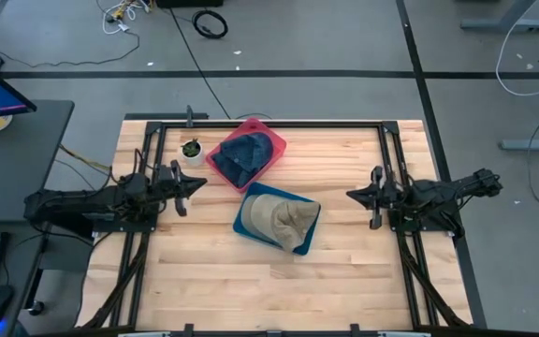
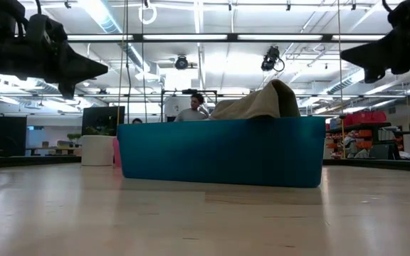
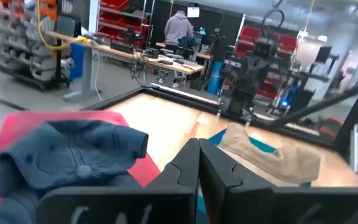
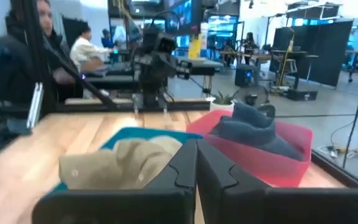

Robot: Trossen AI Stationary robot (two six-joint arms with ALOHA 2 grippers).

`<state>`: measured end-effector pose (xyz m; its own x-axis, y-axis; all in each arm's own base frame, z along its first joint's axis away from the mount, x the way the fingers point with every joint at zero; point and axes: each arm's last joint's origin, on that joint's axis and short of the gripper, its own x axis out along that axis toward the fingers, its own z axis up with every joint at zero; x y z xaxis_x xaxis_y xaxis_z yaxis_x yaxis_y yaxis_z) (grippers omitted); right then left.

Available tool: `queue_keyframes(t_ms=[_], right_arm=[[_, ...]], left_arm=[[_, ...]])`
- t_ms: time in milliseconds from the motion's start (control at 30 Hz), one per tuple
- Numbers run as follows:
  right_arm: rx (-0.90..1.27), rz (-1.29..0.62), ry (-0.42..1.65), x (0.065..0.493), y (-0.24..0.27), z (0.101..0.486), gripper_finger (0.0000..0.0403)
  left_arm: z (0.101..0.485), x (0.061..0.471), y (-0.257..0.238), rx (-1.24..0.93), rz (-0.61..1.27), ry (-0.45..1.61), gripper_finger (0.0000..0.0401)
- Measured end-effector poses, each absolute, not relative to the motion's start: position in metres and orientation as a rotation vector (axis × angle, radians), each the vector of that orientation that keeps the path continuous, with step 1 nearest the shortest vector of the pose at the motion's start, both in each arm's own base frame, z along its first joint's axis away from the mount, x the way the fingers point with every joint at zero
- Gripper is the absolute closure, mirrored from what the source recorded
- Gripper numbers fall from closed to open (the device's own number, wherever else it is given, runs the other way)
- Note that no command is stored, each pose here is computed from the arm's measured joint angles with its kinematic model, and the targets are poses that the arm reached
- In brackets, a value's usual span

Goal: Pick & Place hat
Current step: Return to Home Position

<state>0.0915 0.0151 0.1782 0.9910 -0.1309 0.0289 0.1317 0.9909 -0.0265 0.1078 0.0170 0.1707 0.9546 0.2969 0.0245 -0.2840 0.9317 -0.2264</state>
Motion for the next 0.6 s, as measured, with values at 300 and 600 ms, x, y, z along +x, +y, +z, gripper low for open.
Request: queue_keyframes(t_ms=[300, 600], right_arm=[[-0.193, -0.012, 0.052, 0.097, 0.020, 0.170, 0.0394], [-0.161, 0.064, 0.120, 0.101, 0.023, 0.164, 0.0394]], left_arm=[[0.170, 0.108, 0.017, -0.266, 0.297, -0.065, 0.0384], [0.170, 0.108, 0.017, -0.266, 0.297, -0.065, 0.0383]])
